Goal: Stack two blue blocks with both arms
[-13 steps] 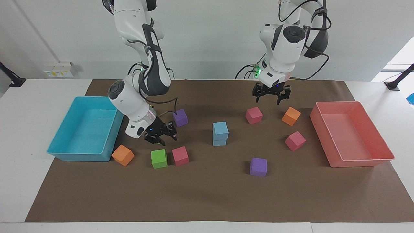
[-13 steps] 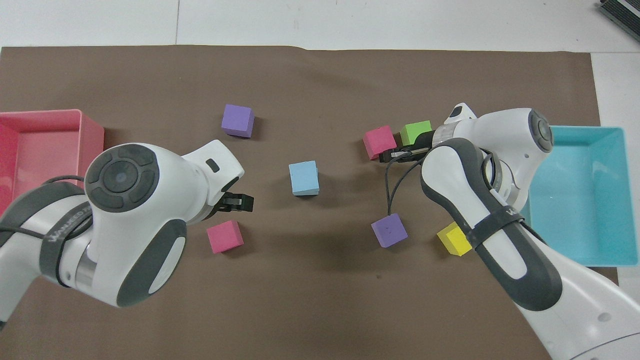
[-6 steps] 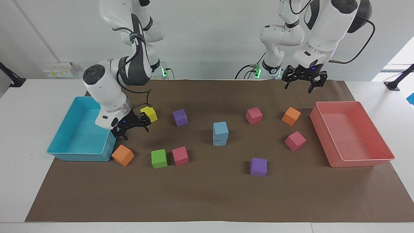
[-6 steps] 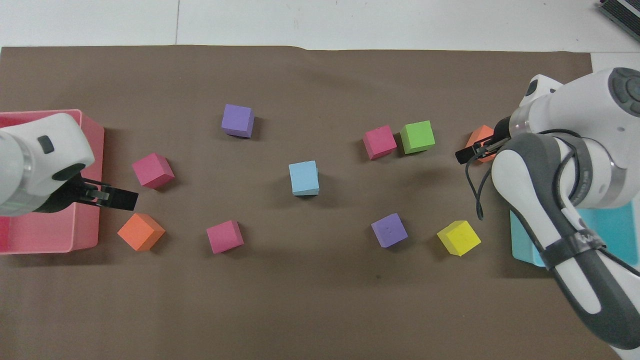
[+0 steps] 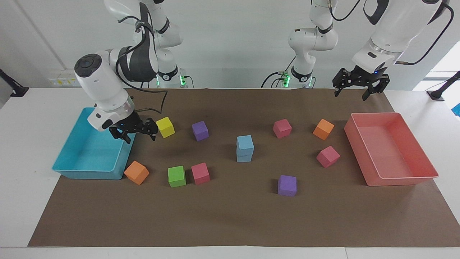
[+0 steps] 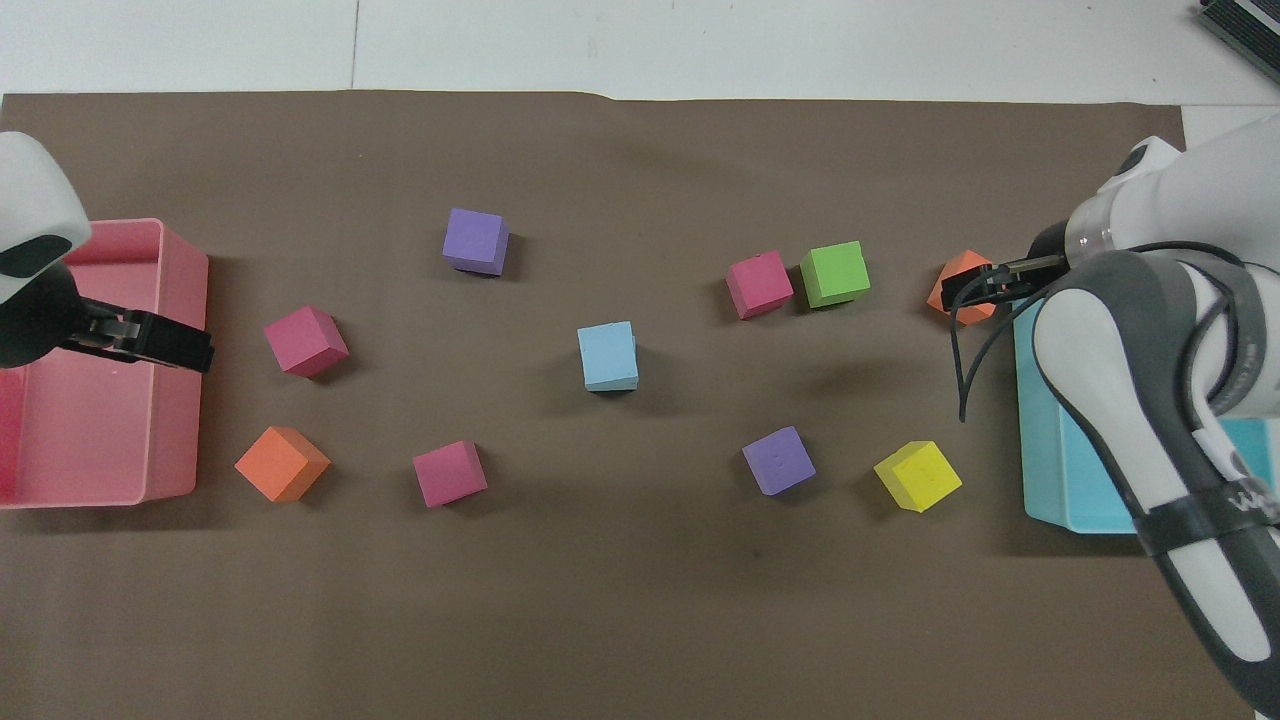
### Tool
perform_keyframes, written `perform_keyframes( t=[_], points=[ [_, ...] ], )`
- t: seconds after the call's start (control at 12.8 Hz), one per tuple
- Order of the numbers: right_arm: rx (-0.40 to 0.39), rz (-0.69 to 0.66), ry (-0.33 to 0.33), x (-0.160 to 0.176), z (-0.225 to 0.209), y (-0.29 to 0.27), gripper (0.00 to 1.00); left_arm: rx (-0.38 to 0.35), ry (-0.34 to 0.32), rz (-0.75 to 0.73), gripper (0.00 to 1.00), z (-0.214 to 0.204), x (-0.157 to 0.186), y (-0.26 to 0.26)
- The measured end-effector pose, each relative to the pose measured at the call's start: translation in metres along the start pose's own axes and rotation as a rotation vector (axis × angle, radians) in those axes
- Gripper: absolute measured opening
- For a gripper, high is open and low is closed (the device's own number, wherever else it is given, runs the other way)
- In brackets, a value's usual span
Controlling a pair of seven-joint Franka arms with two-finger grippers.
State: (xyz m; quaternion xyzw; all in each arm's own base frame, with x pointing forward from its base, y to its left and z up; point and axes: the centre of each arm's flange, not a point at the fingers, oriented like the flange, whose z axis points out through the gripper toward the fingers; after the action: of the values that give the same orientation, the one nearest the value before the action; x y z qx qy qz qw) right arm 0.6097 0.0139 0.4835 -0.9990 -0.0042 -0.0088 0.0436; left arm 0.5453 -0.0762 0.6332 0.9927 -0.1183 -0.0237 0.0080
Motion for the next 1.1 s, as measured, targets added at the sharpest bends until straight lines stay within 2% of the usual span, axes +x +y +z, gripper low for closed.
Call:
perform_keyframes(
  t=[0.39,0.71,0.86,1.1],
  points=[
    [-0.048,0.068,-0.017,-0.030,-0.054,0.035,1.00,-0.003,-0.020,-0.009,1.00,0.000,0.001,-0.005],
    [-0.050,-0.006,-0.015,-0.044,-0.073,0.075,1.00,-0.004,-0.021,-0.027,1.00,-0.001,-0.001,-0.015],
    [-0.087,-0.024,0.002,-0.047,-0.086,0.073,1.00,-0.004,-0.023,-0.028,1.00,0.000,-0.001,-0.015],
    [-0.087,0.035,0.035,-0.054,-0.124,0.062,1.00,-0.004,-0.024,-0.027,1.00,-0.001,-0.002,-0.015]
  ],
)
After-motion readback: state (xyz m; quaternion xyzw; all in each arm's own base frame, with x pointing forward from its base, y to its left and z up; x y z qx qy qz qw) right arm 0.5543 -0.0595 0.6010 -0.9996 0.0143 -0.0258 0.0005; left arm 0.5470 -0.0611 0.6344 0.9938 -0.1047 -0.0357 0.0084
